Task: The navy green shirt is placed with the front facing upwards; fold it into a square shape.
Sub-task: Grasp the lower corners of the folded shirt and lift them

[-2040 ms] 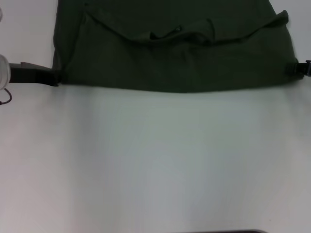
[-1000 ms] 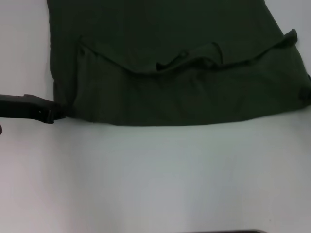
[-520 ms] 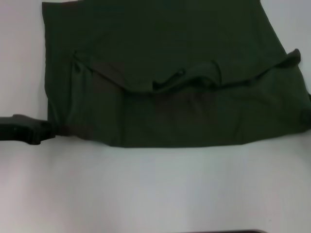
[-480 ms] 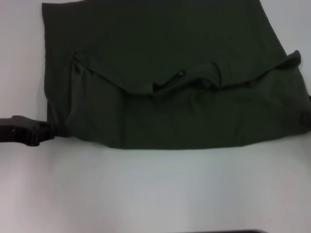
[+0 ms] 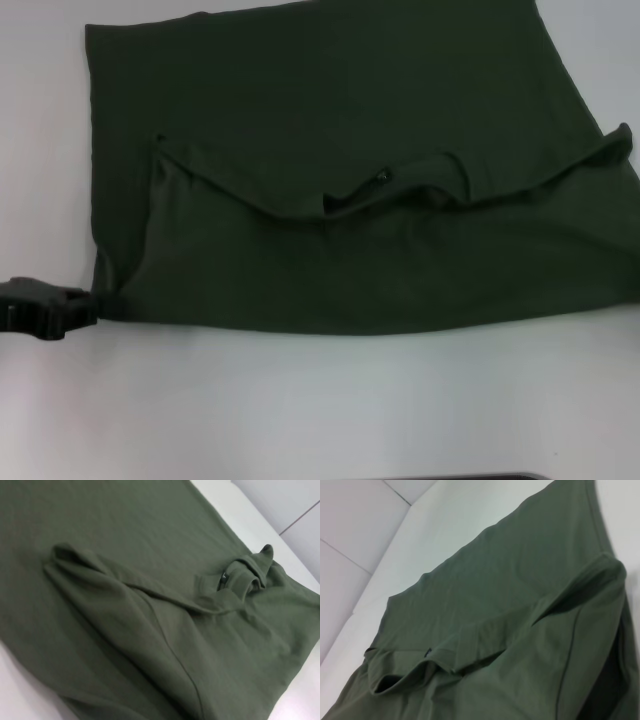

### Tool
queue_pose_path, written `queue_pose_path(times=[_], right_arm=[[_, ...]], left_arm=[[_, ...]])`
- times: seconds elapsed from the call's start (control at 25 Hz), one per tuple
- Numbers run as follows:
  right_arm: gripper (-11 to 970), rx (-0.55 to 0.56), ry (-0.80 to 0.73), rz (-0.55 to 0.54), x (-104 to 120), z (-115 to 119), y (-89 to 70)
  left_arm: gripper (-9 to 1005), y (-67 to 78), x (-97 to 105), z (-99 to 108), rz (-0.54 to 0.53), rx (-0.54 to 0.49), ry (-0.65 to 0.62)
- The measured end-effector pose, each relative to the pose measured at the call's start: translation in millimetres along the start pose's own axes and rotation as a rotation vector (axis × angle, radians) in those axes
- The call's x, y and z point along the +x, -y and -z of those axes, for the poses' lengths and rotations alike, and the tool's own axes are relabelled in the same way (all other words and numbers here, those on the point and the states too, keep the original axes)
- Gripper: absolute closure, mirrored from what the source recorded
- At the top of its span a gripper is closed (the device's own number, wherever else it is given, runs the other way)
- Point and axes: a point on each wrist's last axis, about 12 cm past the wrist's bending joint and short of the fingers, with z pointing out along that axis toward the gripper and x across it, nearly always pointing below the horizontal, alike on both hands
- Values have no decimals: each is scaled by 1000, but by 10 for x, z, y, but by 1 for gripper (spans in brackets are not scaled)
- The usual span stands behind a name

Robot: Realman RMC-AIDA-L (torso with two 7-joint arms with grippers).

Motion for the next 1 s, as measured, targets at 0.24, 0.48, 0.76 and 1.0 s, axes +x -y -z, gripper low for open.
queue_pose_path(times=[0.24, 0.48, 0.76, 1.0], right_arm=[[915, 20, 0, -22, 98, 90, 30], [914, 27, 0, -33, 158, 130, 39], [914, 18, 0, -34, 193, 119, 30], [915, 7, -4, -36, 208, 123, 17]], left_arm=[[994, 1, 92, 12, 27, -2, -20], [994, 3, 133, 15, 32, 1, -42], [994, 15, 153, 6, 33, 12, -64], [993, 40, 175, 17, 32, 33, -75]])
